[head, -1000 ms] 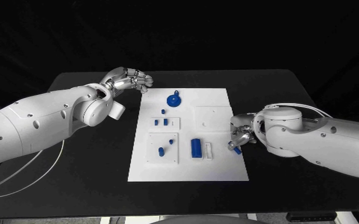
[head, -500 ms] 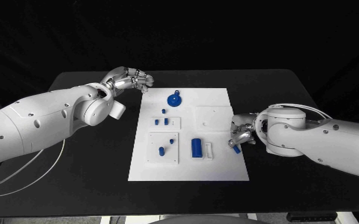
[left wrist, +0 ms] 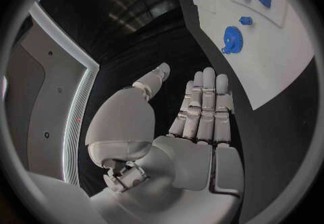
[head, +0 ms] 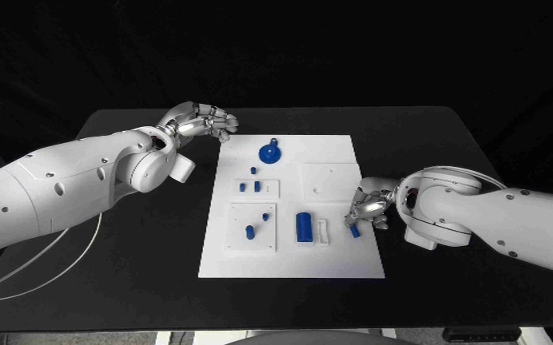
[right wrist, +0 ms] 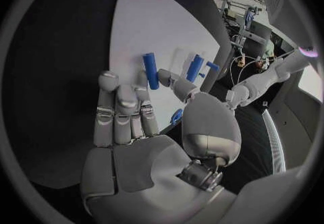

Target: Assemble the parts on the task board

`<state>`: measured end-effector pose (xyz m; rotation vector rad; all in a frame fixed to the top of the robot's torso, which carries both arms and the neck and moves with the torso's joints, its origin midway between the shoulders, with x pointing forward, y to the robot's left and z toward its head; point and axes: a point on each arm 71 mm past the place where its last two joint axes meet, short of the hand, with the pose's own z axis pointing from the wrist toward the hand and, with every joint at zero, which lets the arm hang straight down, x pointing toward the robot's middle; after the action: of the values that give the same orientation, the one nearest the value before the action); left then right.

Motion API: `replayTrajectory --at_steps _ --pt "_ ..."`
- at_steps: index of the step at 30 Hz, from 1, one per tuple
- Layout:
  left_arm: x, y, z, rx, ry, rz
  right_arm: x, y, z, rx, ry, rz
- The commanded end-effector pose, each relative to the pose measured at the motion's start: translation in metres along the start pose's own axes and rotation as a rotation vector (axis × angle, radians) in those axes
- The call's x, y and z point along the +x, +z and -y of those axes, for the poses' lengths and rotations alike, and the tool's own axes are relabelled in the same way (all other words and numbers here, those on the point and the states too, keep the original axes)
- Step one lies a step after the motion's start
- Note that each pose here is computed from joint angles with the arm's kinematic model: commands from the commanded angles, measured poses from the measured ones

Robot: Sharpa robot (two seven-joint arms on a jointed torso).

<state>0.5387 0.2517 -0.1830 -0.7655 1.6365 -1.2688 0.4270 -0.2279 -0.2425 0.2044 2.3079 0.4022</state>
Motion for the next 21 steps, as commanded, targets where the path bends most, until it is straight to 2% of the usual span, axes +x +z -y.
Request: replayTrajectory --at_steps 1,8,21 --pt "0.0020 0.0004 0.0013 0.008 -0.010 -0.013 0.006 0.001 -0.003 -0.024 0.170 -0.020" --pt "0.0022 0.0005 0.0014 0.008 -0.010 -0.014 0.008 0.002 -0.010 -0.047 0.252 -0.038" --pt "0.0025 0.0004 0.0012 0.006 -0.011 -0.020 0.014 0.005 -0.023 -0.072 0.267 -0.091"
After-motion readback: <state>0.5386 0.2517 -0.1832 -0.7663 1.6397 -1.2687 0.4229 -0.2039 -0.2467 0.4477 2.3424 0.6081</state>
